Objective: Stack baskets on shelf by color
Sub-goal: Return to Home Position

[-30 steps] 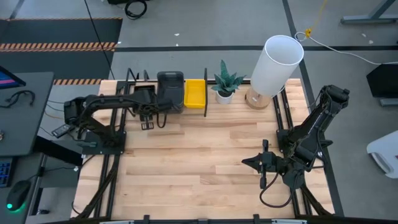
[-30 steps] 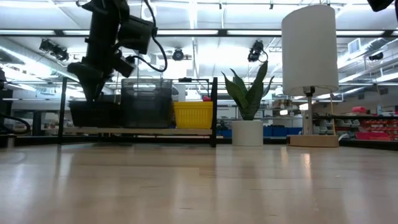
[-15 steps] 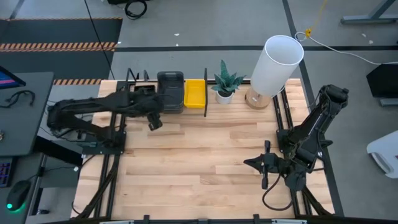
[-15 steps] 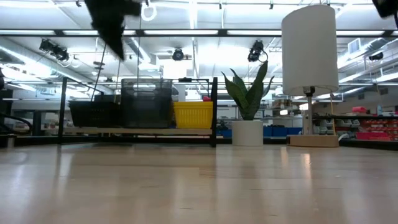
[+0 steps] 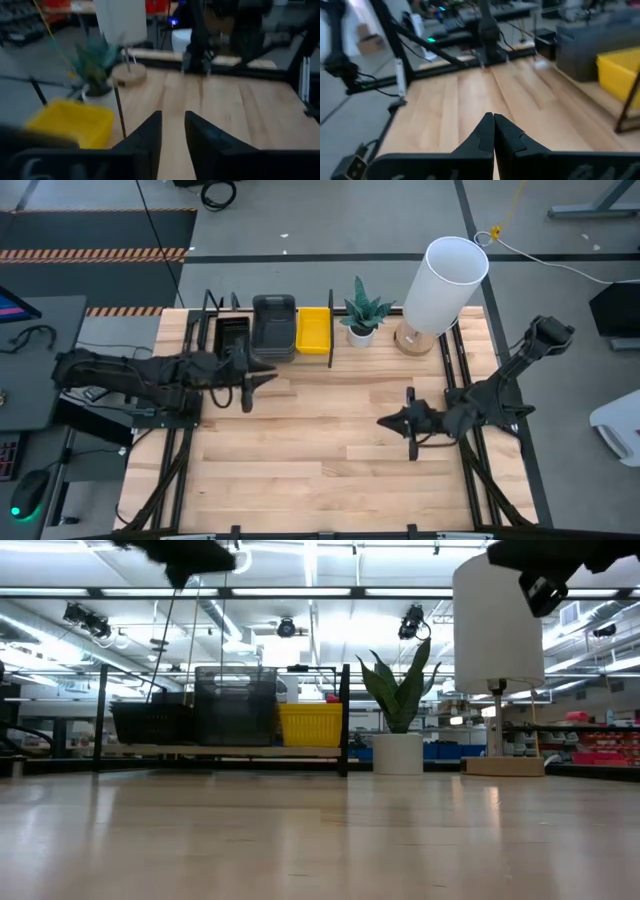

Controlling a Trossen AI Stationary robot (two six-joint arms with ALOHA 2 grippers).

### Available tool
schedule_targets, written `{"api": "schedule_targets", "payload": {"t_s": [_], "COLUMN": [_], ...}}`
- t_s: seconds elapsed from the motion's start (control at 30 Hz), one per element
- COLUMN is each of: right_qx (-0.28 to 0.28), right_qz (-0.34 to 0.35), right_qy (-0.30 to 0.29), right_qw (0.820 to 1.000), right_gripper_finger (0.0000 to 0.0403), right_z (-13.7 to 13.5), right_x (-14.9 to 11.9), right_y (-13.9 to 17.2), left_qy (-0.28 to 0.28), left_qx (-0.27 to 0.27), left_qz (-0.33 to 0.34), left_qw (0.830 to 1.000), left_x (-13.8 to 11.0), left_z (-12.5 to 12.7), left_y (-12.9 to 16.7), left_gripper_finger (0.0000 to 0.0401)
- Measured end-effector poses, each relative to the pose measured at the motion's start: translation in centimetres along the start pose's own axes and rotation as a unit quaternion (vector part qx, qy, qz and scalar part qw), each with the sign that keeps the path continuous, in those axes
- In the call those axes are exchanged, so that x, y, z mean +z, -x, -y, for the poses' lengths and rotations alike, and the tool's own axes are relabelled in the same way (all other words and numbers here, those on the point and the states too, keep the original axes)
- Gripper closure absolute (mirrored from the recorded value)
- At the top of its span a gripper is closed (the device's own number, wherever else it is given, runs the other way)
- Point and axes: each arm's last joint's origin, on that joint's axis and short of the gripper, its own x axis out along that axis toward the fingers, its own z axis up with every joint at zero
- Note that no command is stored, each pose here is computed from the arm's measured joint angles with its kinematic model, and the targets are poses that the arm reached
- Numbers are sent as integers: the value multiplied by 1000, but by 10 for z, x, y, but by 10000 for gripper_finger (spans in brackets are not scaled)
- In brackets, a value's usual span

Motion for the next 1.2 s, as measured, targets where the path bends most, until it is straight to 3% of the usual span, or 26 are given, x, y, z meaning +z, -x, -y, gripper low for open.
{"api": "schedule_targets", "payload": {"t_s": [0.17,0.43,0.8,1.2], "right_qx": [6,24,46,22], "right_qz": [40,99,122,146], "right_qy": [13,-16,-55,-5], "right_qw": [999,995,990,989], "right_gripper_finger": [401,400,400,400], "right_z": [19,49,88,121], "right_x": [6,-1,-19,-16], "right_y": [10,27,32,30], "left_qy": [24,40,56,44], "left_qx": [-32,-41,-36,-4], "left_qz": [-4,64,105,104], "left_qw": [999,996,992,994], "left_x": [-36,-71,-92,-119], "left_z": [-3,-12,-22,-27], "left_y": [11,26,44,47], "left_gripper_finger": [347,394,393,393]}}
